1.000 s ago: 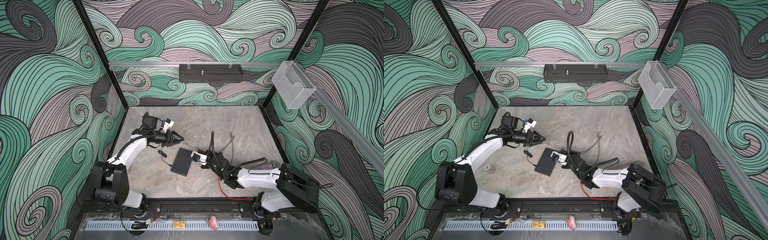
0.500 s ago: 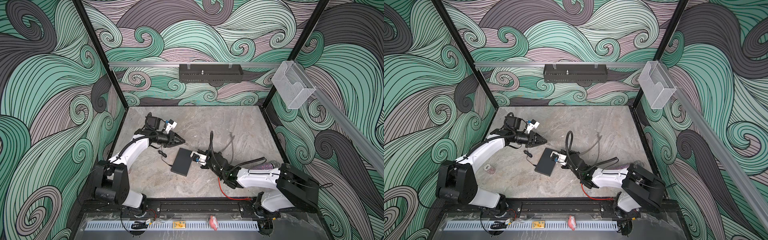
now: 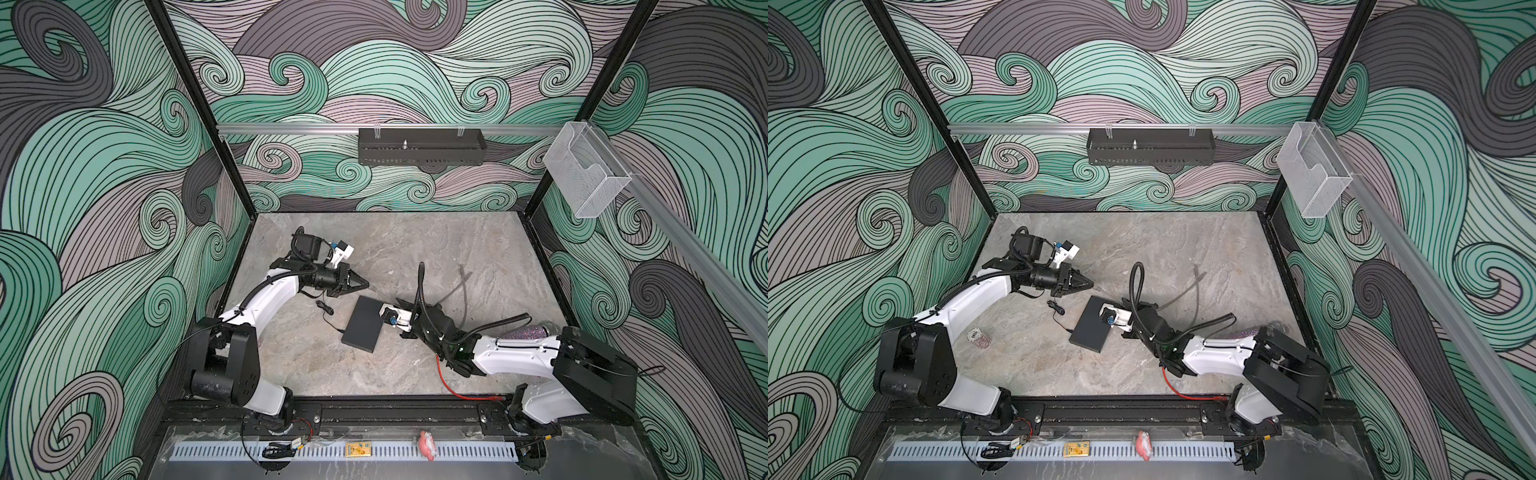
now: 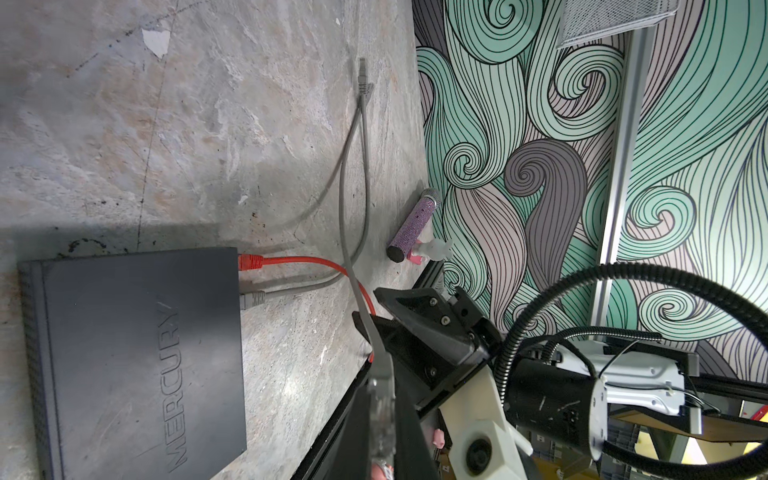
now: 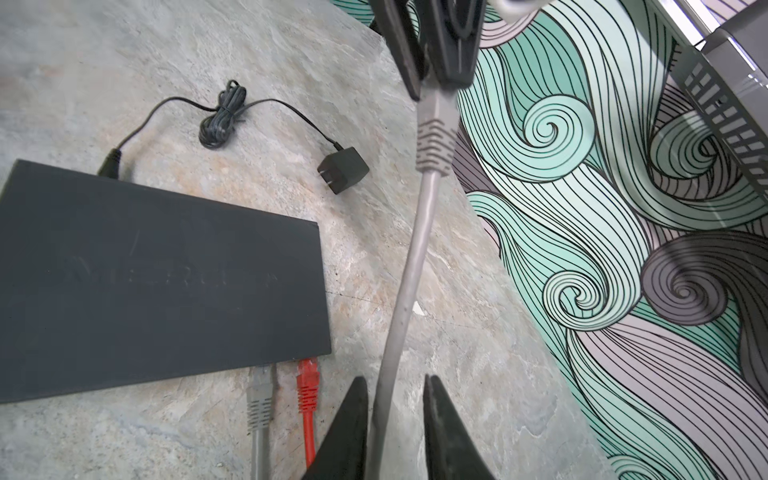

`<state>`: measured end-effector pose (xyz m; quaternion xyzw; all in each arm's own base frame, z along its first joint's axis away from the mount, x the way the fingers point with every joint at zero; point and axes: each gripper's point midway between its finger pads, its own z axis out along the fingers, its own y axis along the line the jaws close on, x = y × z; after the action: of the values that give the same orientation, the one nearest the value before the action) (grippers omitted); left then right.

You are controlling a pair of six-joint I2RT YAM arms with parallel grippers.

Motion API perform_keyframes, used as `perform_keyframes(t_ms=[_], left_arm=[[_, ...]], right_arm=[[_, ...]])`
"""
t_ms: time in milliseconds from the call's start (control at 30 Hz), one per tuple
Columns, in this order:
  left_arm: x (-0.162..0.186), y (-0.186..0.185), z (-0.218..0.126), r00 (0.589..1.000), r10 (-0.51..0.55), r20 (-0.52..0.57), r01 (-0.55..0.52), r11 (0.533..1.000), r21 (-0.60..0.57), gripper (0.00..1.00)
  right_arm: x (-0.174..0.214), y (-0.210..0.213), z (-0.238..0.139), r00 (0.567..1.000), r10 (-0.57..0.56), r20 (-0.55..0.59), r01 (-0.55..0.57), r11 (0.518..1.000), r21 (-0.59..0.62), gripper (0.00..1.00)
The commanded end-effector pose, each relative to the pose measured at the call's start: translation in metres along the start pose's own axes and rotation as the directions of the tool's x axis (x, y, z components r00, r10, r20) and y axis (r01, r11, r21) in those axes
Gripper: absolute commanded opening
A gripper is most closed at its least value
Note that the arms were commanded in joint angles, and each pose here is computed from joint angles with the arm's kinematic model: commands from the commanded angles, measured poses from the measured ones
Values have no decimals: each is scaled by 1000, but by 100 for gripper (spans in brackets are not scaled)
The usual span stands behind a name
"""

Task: Insert the plug into the switch port
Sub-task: 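Carry the grey plug to the switch with the right gripper while the left approaches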

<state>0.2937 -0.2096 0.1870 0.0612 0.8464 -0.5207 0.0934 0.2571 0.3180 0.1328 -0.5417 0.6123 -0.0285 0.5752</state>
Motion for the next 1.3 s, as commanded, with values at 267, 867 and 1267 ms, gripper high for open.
perform_keyframes(t_ms=[267, 867, 1267], left_arm=[[31, -4, 23, 982, 150, -111, -151, 989, 4, 7], [32, -17, 38, 971, 209, -119, -210, 978, 5, 7], [34, -15, 43, 972, 199, -123, -200, 980, 9, 7]], right_arm=[[-34, -9, -12, 938, 345, 28, -317, 889, -331, 39], [-31, 5, -14, 854, 514, -85, -477, 705, -524, 39], [-30, -4, -6, 841, 534, -86, -506, 719, -477, 20]])
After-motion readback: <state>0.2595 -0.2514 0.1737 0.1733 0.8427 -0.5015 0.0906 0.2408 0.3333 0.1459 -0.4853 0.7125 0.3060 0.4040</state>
